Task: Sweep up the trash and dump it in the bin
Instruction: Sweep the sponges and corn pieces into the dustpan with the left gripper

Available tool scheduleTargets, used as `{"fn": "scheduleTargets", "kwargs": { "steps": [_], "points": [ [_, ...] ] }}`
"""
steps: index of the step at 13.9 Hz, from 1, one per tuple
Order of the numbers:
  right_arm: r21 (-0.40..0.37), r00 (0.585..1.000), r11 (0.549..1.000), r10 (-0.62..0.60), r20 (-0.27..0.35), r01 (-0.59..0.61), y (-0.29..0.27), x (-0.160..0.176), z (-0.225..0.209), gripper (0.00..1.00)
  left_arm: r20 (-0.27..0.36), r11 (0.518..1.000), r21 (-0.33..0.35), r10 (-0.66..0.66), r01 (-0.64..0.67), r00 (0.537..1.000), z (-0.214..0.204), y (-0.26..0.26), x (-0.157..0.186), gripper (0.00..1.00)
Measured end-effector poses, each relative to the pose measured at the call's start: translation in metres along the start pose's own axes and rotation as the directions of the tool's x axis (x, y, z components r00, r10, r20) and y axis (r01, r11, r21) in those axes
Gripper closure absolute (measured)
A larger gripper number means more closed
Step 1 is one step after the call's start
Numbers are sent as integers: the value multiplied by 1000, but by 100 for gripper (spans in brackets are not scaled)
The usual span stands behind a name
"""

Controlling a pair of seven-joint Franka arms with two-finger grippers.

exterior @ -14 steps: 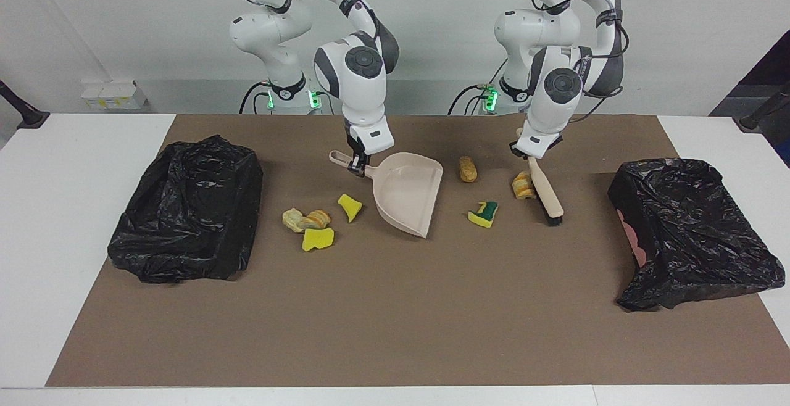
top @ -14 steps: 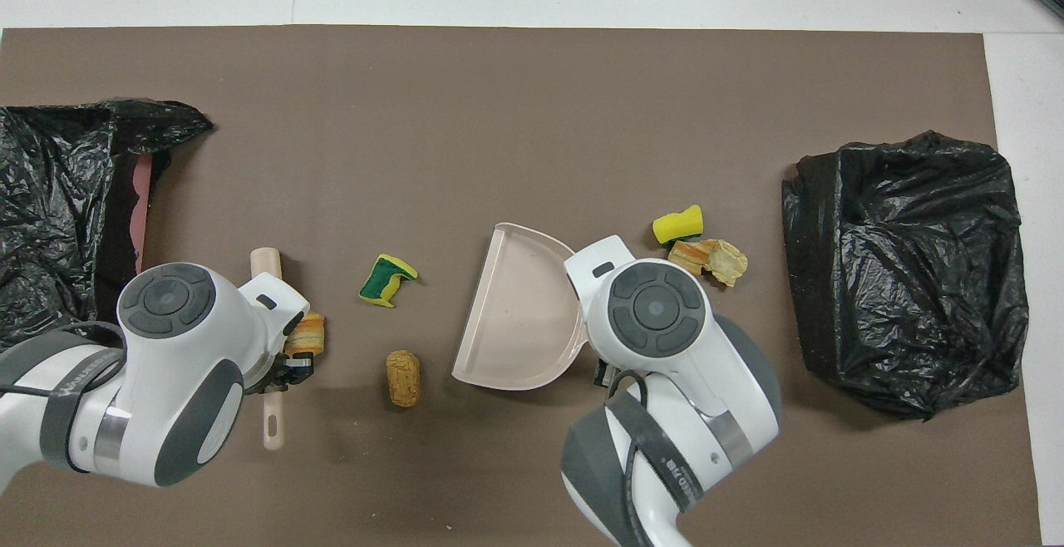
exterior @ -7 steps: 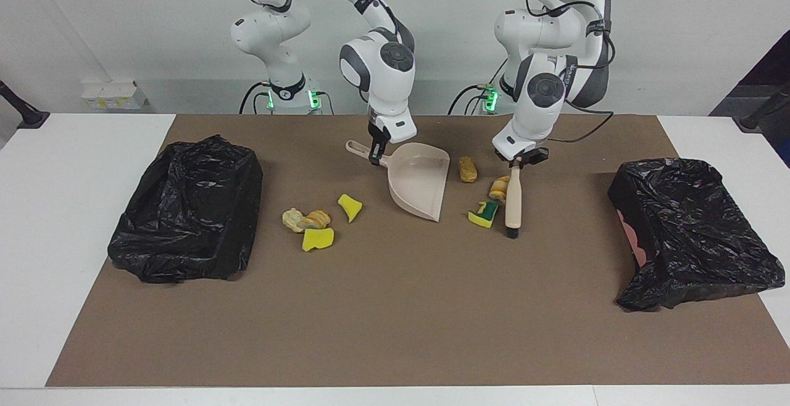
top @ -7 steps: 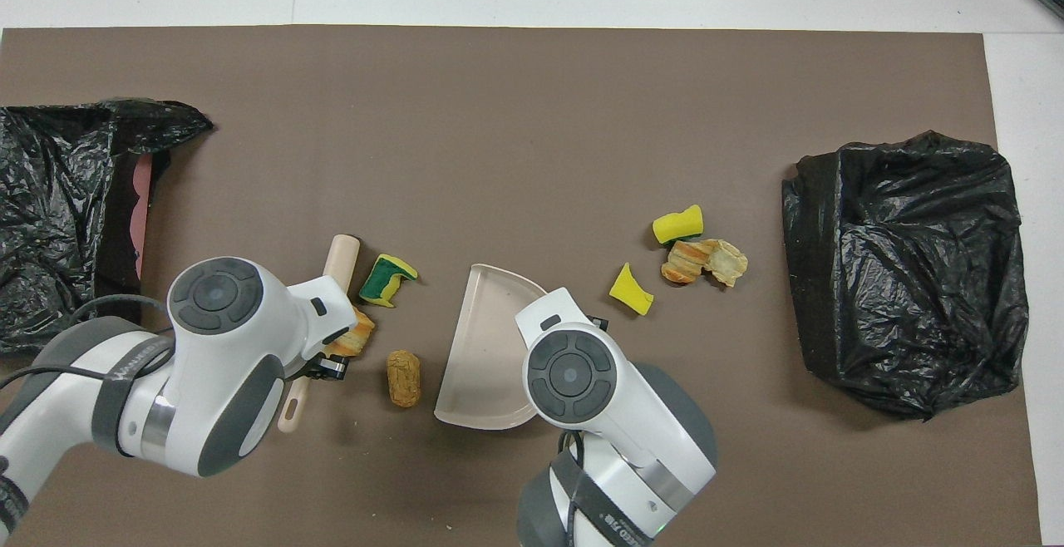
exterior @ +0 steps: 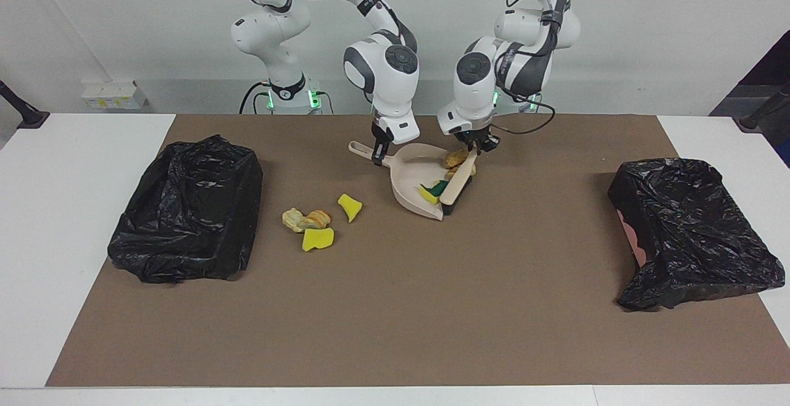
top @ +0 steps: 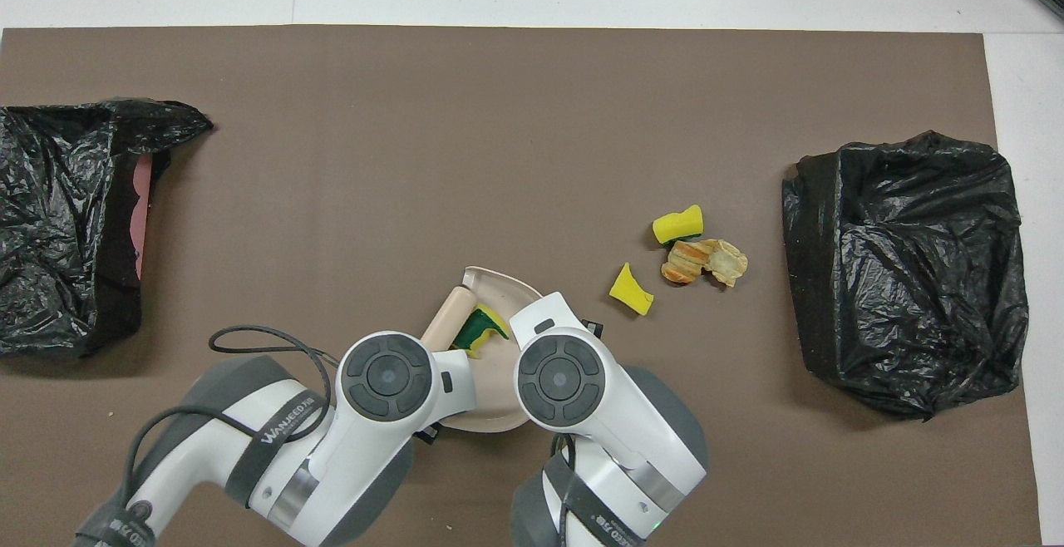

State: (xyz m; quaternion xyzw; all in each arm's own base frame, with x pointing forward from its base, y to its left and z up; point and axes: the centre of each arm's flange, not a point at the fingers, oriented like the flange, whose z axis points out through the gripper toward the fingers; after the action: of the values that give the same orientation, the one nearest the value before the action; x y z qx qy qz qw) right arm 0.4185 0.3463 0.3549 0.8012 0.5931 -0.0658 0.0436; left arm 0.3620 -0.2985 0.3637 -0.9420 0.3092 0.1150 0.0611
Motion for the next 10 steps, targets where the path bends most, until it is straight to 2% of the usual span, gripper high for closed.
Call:
{"fn": "scheduleTargets", "kwargs": {
  "steps": [2,4,6,8,10],
  "points": [
    [1,1000,1000,-1,1,1,0,0,1,68,-13,995,-92,-25,24,1000,-32,12,4,75],
    [1,1000,1000,-1,1,1,0,0,1,68,-22,988,-142,-62,59,998,-62,0,5,75],
    [1,1000,1000,-1,1,1,0,0,1,68,-17,973,-178,-156,150,988,-77,-28,0,75],
    [1,1000,1000,0,1,0,0,0,1,68,23,934,-184,-307,306,951,-79,-37,-4,75],
    [1,1000,1000,-2,2,2,0,0,1,68,87,873,-161,-452,460,888,-75,-36,-11,75]
  ]
}}
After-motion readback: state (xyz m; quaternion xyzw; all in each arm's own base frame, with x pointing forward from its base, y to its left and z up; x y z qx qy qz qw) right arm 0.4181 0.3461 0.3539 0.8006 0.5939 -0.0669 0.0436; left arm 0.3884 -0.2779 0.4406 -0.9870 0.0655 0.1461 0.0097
